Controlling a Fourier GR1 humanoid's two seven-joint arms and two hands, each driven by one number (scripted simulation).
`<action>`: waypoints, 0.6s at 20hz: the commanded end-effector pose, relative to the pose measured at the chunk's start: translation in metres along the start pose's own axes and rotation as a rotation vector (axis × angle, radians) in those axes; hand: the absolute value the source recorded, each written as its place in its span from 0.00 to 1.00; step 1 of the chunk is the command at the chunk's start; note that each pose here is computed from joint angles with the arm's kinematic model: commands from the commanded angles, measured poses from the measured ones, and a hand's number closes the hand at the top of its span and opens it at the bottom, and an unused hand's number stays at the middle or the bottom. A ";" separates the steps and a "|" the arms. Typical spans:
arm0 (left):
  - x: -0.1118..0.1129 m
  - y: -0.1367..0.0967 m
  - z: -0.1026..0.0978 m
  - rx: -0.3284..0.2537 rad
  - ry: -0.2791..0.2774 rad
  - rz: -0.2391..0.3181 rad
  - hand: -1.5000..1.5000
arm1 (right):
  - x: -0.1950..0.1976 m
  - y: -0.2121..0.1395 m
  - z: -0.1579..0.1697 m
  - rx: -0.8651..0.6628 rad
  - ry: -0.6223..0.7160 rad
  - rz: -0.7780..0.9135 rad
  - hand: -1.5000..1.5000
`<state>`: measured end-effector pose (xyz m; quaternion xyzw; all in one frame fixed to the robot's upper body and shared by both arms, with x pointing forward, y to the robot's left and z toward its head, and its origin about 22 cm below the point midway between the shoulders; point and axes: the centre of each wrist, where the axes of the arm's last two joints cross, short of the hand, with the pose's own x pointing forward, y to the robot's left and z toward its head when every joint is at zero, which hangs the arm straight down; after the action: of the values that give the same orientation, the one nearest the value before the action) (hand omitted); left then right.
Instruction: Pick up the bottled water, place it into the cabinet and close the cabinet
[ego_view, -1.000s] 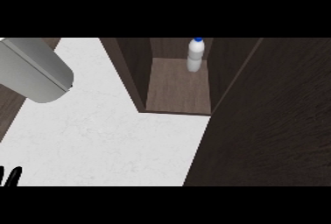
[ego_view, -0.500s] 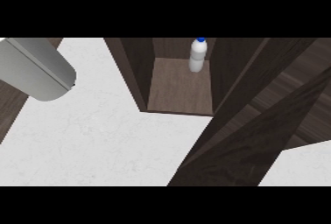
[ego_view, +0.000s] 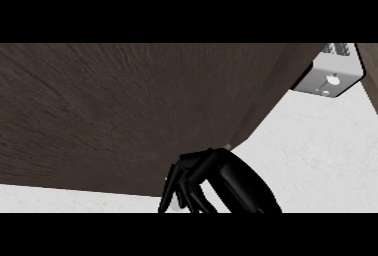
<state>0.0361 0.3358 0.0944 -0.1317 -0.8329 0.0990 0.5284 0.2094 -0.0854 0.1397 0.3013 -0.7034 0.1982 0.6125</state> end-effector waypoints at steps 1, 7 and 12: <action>0.015 0.019 0.020 0.024 -0.008 0.003 0.00 | 0.004 -0.025 -0.027 -0.032 -0.029 -0.066 1.00; 0.029 -0.007 0.002 0.021 -0.026 0.006 0.00 | 0.028 -0.077 -0.066 -0.019 -0.010 -0.092 1.00; 0.039 0.012 0.013 0.026 -0.039 0.000 0.00 | 0.007 -0.117 -0.082 -0.030 0.006 -0.079 1.00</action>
<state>0.0157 0.3562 0.1093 -0.1267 -0.8375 0.1114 0.5197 0.3206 -0.1044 0.1587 0.3215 -0.6937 0.1641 0.6233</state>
